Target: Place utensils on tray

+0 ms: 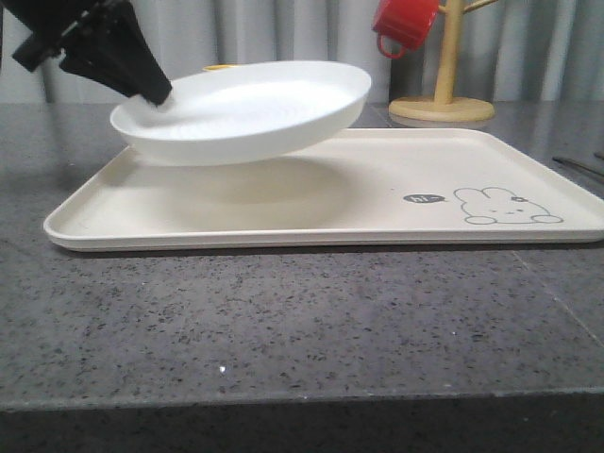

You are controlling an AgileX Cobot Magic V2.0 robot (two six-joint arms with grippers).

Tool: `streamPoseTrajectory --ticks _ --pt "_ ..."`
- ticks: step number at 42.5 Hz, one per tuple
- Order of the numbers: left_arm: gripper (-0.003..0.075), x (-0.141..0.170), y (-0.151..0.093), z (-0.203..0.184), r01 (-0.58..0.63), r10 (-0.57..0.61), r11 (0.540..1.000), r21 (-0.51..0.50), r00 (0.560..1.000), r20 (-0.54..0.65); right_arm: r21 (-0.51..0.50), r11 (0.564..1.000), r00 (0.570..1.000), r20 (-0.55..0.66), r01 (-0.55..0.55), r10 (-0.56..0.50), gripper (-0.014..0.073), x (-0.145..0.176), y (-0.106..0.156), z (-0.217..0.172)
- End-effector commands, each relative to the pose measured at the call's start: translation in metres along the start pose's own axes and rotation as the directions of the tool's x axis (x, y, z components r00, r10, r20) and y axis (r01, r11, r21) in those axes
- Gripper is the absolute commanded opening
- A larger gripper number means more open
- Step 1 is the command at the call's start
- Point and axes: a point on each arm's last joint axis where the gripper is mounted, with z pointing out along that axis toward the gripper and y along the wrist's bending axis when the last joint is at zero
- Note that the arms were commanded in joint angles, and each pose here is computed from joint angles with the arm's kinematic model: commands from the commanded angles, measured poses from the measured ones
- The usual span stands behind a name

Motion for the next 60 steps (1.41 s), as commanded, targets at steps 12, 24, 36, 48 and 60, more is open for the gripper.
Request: streamPoseTrajectory --ticks 12,24,36,48,60 --pt "0.0044 -0.008 0.004 0.005 -0.031 0.032 0.999 -0.041 0.999 0.018 0.002 1.000 0.996 0.086 0.006 -0.006 0.0396 -0.013 0.000 -0.003" --pt "0.0432 -0.008 0.002 -0.001 -0.063 0.063 0.996 -0.058 0.998 0.003 0.002 1.000 0.996 0.086 0.006 -0.006 0.0396 -0.013 0.000 -0.003" --pt "0.0437 -0.016 -0.051 -0.053 -0.205 0.214 0.975 -0.080 0.970 0.120 0.002 1.000 0.996 0.086 0.006 -0.006 0.0396 -0.013 0.000 -0.003" --pt "0.0399 0.014 -0.136 -0.092 -0.429 0.445 0.883 -0.190 0.894 0.048 0.002 1.000 0.996 0.086 0.006 -0.006 0.0396 -0.013 0.000 -0.003" --pt "0.0390 0.073 -0.175 -0.130 -0.454 0.498 0.844 -0.286 0.861 0.105 0.002 1.000 0.996 0.086 0.006 -0.006 0.0396 -0.013 0.000 -0.003"
